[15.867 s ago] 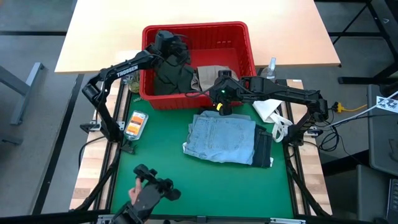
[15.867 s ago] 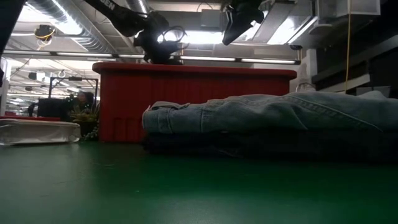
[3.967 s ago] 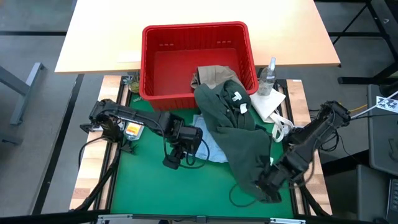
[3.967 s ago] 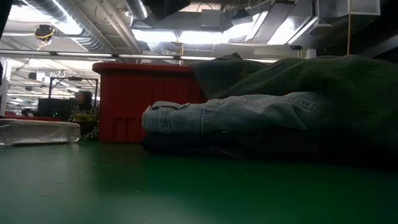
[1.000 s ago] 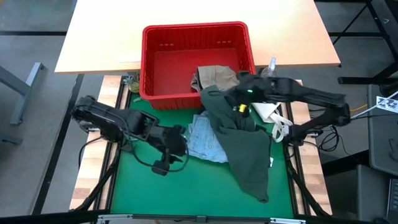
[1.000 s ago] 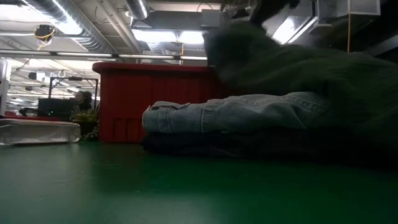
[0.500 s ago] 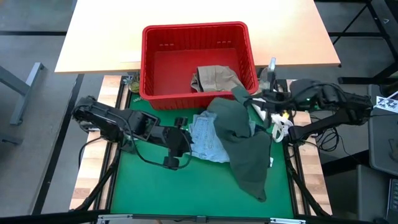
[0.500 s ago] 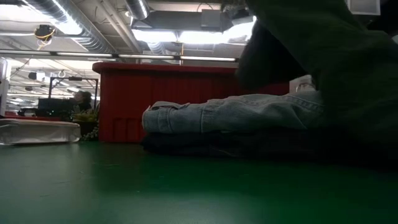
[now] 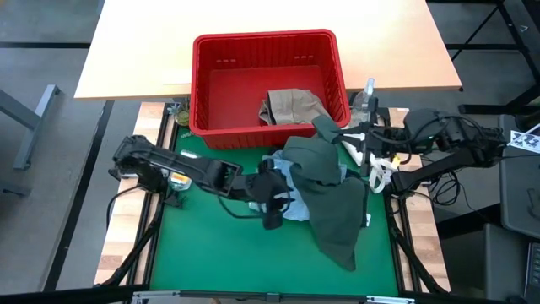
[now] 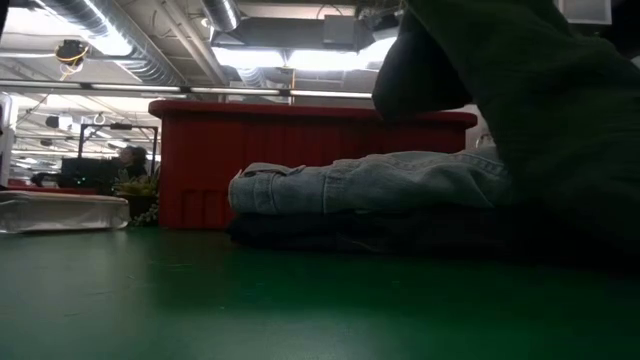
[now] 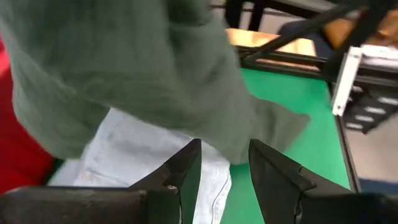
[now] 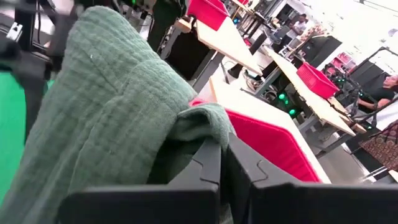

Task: Fold laundry
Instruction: Fold the green shirt

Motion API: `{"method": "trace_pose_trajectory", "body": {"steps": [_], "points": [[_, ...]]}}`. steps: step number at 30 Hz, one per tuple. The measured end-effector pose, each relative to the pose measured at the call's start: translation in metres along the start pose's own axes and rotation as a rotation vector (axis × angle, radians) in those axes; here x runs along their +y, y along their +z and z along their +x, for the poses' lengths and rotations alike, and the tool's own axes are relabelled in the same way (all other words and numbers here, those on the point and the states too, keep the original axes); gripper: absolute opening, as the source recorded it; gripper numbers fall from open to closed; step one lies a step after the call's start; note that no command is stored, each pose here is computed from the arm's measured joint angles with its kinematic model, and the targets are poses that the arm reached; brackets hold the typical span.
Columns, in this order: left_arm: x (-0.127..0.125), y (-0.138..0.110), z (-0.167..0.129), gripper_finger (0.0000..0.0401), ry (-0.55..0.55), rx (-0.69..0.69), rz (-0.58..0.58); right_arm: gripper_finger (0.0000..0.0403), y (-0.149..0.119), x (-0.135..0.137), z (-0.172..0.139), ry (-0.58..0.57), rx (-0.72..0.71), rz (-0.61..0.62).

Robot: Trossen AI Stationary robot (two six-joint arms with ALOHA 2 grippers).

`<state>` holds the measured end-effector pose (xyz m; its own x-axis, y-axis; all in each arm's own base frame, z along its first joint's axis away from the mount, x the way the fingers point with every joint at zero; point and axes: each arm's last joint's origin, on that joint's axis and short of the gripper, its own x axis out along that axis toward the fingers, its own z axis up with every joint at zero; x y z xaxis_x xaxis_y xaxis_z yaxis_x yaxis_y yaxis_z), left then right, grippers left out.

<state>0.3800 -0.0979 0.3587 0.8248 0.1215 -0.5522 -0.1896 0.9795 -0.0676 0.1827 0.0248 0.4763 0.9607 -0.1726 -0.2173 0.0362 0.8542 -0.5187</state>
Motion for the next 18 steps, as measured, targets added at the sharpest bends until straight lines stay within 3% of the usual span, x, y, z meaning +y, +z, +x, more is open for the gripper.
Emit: {"method": "trace_pose_trajectory", "body": {"steps": [8, 18], "points": [[0.008, -0.008, 0.034, 0.0128, 0.056, 0.035, -0.117, 0.0003, 0.0, 0.0, 0.0, 0.0, 0.0, -0.003], [-0.009, -0.028, 0.082, 0.0128, 0.036, 0.034, -0.119, 0.0008, -0.001, 0.0, 0.0, 0.003, 0.005, -0.007]]}}
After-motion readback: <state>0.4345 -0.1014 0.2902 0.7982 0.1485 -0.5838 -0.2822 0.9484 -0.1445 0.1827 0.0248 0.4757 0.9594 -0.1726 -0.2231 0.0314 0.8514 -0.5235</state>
